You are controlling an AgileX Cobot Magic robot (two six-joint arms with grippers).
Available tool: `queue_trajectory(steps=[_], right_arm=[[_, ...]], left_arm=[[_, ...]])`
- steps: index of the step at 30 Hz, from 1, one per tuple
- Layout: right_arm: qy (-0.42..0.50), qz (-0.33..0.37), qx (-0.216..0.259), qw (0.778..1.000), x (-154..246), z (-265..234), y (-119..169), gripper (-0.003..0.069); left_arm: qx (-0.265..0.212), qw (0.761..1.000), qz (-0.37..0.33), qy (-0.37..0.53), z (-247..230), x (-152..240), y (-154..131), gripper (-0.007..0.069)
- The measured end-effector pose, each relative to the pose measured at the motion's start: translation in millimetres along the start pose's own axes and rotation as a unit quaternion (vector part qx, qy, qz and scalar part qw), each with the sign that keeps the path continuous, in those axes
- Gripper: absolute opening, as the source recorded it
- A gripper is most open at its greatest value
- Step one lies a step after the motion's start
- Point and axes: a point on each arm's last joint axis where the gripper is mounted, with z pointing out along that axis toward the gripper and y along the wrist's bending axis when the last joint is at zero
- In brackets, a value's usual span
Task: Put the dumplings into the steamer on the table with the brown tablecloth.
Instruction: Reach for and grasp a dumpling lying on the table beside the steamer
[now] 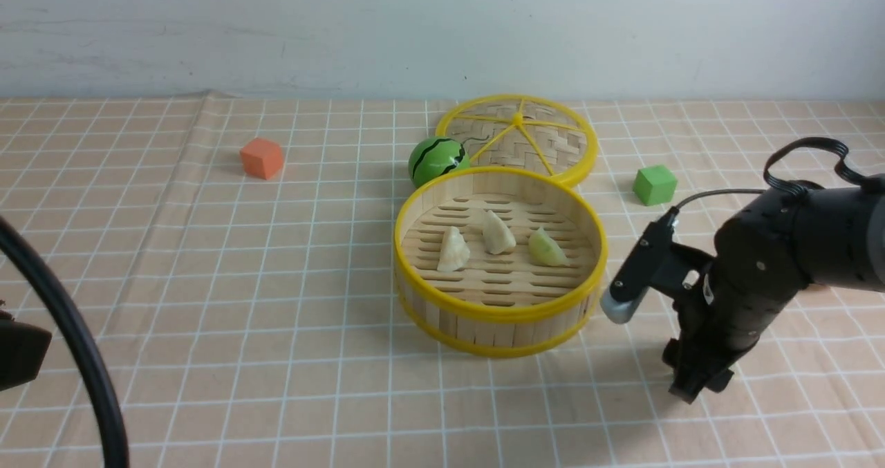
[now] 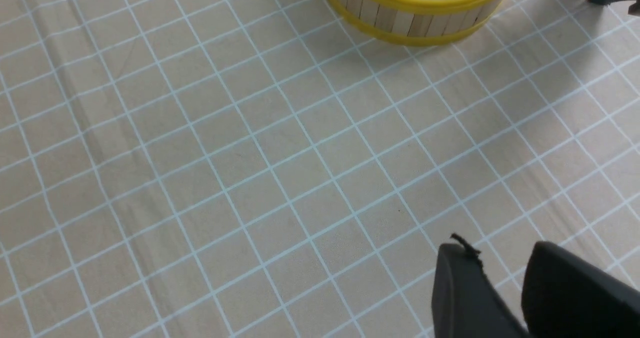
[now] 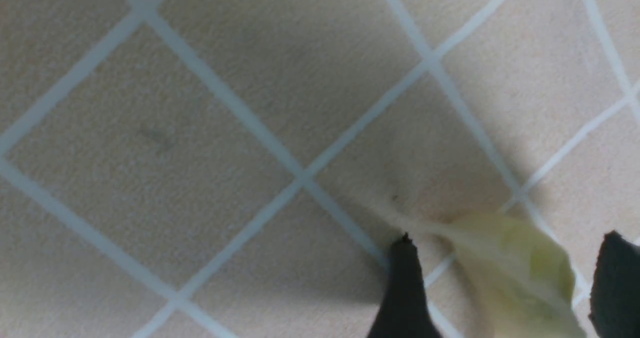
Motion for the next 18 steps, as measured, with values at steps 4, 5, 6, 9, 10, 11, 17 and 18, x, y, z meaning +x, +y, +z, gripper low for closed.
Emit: queue_trajectory(steps=[4, 5, 6, 9, 10, 11, 17, 18], right_arm=[[-0.012, 0.035, 0.006, 0.999, 0.8, 0.9, -6.1, 0.0457], [-0.011, 0.054, 0.007, 0.998, 3.1, 1.5, -10.0, 0.0435], [-0.010, 0.062, 0.007, 0.998, 4.7, 2.4, -12.0, 0.0421], [0.001, 0.095, 0.006, 0.995, 10.1, 7.4, -17.1, 0.0356], [0.002, 0.101, 0.004, 0.995, 10.6, 8.2, -17.5, 0.0333], [0.002, 0.103, 0.005, 0.995, 10.8, 8.3, -17.9, 0.0328], [0.009, 0.122, -0.002, 0.993, 11.3, 7.7, -18.9, 0.0213], [0.010, 0.124, -0.003, 0.992, 10.9, 6.8, -19.2, 0.0213]], left_arm=[[0.000, 1.000, 0.000, 0.000, 0.0, 0.1, 0.0, 0.0183], [0.000, 1.000, 0.000, 0.002, 0.0, 0.3, -0.1, 0.0183], [0.001, 1.000, 0.000, 0.002, 0.0, 0.4, -0.1, 0.0183], [0.004, 1.000, -0.002, 0.003, 0.0, 0.6, -0.8, 0.0183], [0.005, 1.000, -0.002, 0.004, 0.0, 0.7, -0.9, 0.0183], [0.006, 1.000, -0.003, 0.004, 0.0, 0.7, -1.1, 0.0183], [0.009, 1.000, -0.004, 0.005, 0.0, 0.9, -1.7, 0.0188], [0.009, 1.000, -0.004, 0.005, 0.0, 0.9, -1.7, 0.0188]])
